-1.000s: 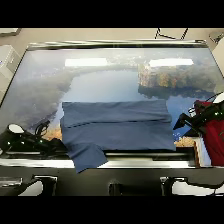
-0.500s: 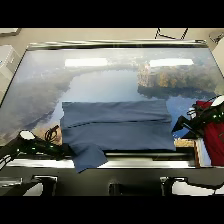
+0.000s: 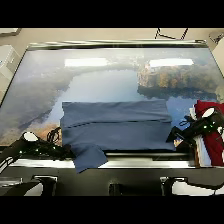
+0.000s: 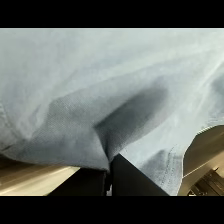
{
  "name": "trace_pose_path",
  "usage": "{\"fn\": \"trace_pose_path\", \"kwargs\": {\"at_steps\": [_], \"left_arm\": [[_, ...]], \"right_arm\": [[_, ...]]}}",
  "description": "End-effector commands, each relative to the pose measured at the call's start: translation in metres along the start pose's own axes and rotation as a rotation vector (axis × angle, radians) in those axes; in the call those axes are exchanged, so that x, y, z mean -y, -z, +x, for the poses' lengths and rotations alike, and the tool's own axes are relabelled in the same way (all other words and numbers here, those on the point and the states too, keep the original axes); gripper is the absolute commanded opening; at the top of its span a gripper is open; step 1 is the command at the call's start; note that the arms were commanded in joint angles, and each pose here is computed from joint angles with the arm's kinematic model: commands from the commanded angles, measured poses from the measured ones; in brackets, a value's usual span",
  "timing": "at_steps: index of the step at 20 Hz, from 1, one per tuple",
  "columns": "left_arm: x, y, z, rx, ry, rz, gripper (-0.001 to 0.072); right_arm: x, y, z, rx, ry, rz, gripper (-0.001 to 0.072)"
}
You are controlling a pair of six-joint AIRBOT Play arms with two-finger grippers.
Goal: Fold the clothes and pants, and hang the long-sleeved shirts on hangers.
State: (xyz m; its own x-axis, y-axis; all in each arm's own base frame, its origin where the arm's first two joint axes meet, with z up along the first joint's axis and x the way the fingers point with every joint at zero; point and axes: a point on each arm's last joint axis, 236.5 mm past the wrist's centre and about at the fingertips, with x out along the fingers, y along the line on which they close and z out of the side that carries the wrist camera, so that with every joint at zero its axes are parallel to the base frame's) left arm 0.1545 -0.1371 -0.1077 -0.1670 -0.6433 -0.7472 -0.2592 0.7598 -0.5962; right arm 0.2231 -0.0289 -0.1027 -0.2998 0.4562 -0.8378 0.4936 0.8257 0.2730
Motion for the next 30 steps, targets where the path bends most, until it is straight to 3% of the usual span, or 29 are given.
{"fn": "trace_pose_path", "kwargs": {"at_steps": [1,3,4,5,6,10,14,18,23,27,28,29,30], "left_arm": [[0.001,0.0,-0.003,0.008,-0.008,0.018,0.0022],[0.002,-0.004,-0.008,0.032,-0.01,0.029,0.0022],[0.002,-0.008,-0.013,0.053,-0.006,0.026,0.0022],[0.003,-0.013,-0.019,0.076,0.002,0.018,0.0022],[0.002,-0.019,-0.028,0.1,0.007,0.01,0.0022],[0.009,-0.053,-0.087,0.224,0.015,0.026,0.0021],[0.038,-0.118,-0.143,0.421,-0.026,0.131,0.002],[0.059,-0.18,-0.156,0.404,-0.031,0.185,0.002],[0.071,-0.251,-0.144,0.345,-0.027,0.215,0.0021],[0.059,-0.263,-0.112,0.244,-0.005,0.155,0.0024],[0.057,-0.261,-0.106,0.221,0.003,0.146,0.0099],[0.056,-0.259,-0.106,0.208,0.008,0.141,0.0325],[0.055,-0.255,-0.109,0.194,0.012,0.141,0.0494]], "right_arm": [[-0.002,0.001,0.011,0.001,-0.021,-0.003,0.063],[-0.005,0.003,0.011,-0.009,-0.036,-0.001,0.0465],[-0.008,0.005,0.011,-0.015,-0.047,0.0,0.0336],[-0.01,0.007,0.011,-0.024,-0.055,0.0,0.0139],[-0.01,0.01,0.01,-0.038,-0.059,-0.005,0.0038],[-0.024,0.0,-0.011,0.015,-0.086,-0.056,0.0035],[-0.074,-0.053,-0.065,0.256,-0.102,-0.137,0.0034],[-0.118,-0.118,-0.107,0.493,-0.089,-0.147,0.0035],[-0.145,-0.161,-0.094,0.524,-0.147,-0.117,0.0037],[-0.147,-0.167,-0.079,0.489,-0.179,-0.071,0.0045],[-0.148,-0.165,-0.08,0.478,-0.186,-0.071,0.0114],[-0.145,-0.161,-0.083,0.462,-0.185,-0.075,0.0253],[-0.137,-0.158,-0.089,0.446,-0.184,-0.078,0.0397]]}}
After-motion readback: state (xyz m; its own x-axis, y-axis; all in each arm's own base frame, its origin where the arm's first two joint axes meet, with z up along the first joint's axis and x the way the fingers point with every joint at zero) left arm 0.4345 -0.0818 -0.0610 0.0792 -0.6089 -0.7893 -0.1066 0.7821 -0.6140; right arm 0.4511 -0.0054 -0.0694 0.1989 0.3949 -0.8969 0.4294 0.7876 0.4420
